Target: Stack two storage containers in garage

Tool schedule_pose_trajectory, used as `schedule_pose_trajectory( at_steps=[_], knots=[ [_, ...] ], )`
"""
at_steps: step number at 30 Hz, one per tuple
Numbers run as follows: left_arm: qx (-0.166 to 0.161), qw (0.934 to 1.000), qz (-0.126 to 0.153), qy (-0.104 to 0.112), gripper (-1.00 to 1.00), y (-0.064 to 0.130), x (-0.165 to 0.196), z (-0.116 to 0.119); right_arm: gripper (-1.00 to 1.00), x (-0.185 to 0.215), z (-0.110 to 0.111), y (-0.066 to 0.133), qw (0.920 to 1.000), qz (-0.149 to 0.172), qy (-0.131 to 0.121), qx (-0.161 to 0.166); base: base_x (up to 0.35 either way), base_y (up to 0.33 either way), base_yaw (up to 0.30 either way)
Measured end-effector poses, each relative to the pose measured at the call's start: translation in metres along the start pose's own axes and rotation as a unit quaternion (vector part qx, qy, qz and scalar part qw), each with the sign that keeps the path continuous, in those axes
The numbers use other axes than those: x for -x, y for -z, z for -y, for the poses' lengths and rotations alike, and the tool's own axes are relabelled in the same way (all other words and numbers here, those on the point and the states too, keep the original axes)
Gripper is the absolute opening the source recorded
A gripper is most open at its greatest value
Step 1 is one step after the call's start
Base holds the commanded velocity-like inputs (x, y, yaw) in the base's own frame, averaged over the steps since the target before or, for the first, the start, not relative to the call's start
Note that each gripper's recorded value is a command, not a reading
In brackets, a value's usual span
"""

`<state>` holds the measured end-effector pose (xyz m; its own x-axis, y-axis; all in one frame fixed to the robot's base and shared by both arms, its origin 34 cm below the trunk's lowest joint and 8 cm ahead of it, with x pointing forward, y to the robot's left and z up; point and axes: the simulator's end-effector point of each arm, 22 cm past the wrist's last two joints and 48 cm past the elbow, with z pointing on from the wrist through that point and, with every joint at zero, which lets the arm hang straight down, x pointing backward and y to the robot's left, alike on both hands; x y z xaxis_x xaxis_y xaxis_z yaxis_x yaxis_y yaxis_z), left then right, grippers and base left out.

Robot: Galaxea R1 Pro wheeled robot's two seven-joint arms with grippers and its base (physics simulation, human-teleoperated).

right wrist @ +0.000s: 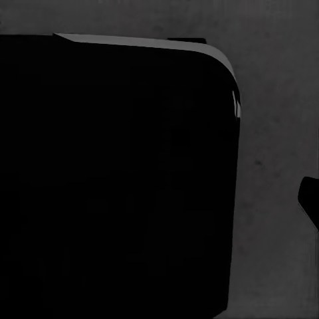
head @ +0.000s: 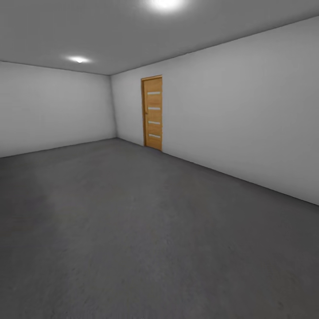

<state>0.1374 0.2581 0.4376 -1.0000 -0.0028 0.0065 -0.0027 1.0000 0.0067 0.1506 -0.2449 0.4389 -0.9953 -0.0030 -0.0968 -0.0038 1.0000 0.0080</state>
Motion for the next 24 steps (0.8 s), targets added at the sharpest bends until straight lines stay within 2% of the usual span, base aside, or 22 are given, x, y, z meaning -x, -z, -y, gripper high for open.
schedule_pose_trajectory(
  at_steps=[16, 24],
  knots=[
    [0.0, 1.0, 0.0, 0.0, 1.0, 0.0, 0.0, 0.0003, 1.0, -0.0002, -0.0015, 0.0, 1.0, -0.001, 0.004, 0.003, 0.0, 0.0, 0.296],
    [0.0, 1.0, 0.0, 0.0, 1.0, 0.0, 0.0003, 0.0003, 1.0, -0.0002, -0.0035, 0.0, 1.0, -0.001, -0.002, 0.006, 0.0, 0.0, 0.05]
  ],
)
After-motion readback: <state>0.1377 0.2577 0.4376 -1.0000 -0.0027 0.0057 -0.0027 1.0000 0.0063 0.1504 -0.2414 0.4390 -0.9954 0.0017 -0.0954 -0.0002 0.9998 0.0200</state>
